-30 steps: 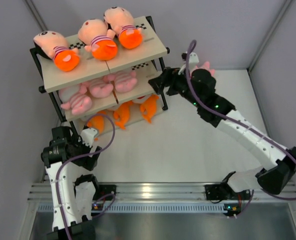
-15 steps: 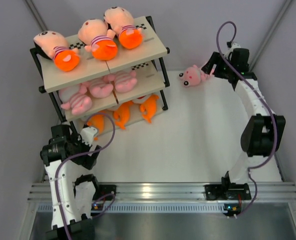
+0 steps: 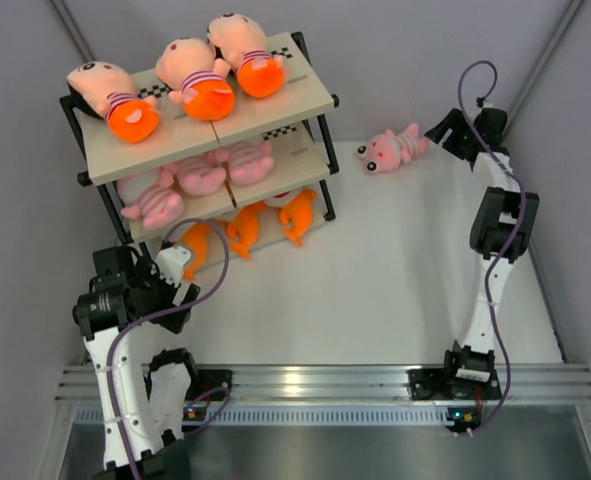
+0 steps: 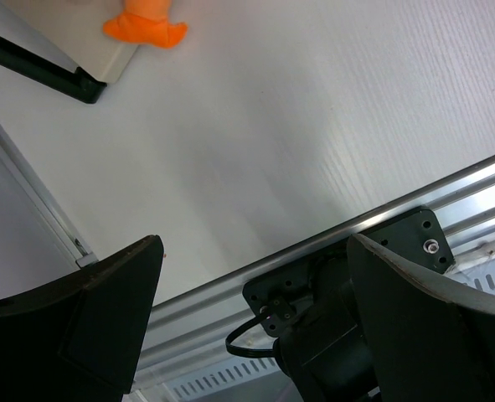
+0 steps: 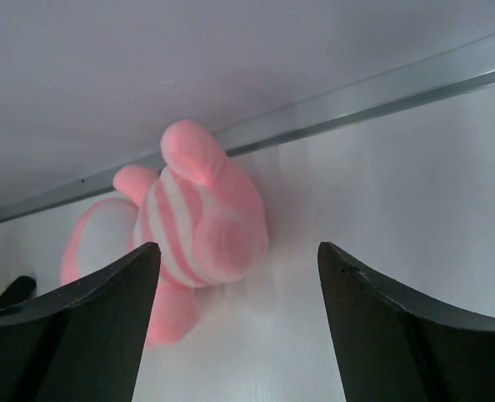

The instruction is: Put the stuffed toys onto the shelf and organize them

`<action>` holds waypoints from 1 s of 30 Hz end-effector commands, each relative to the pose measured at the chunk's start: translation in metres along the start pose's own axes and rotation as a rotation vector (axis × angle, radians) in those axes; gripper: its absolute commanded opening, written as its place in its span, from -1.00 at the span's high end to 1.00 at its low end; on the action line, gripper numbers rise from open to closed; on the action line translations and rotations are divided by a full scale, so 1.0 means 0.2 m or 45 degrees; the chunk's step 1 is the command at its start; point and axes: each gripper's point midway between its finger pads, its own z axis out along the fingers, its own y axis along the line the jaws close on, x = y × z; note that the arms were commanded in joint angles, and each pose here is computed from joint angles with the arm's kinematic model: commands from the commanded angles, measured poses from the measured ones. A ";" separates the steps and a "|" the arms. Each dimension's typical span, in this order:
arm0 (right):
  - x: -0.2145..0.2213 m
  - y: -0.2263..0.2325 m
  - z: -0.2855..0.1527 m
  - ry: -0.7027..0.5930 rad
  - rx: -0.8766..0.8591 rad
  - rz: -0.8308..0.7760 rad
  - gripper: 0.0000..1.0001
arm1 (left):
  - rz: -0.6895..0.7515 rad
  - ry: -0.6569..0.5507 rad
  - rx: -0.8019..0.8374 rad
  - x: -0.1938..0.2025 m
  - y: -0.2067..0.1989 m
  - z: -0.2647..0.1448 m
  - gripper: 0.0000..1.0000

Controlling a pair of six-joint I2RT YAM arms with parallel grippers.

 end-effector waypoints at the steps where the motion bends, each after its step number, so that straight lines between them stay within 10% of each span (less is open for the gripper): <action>1: -0.13 0.15 0.09 -0.139 -0.288 0.052 -0.52 | -0.005 -0.023 0.012 -0.02 -0.03 -0.05 -0.95; 24: 0.18 0.31 0.35 -0.084 -0.437 0.158 -0.40 | -0.076 0.147 -0.034 0.08 0.04 0.00 -0.95; 27: 0.22 0.30 0.38 -0.083 -0.400 0.182 -0.29 | -0.071 0.151 -0.051 0.07 0.05 -0.02 -0.95; 30: 0.21 0.29 0.37 -0.098 -0.363 0.221 0.35 | -0.073 0.132 -0.065 0.06 0.06 -0.03 -0.95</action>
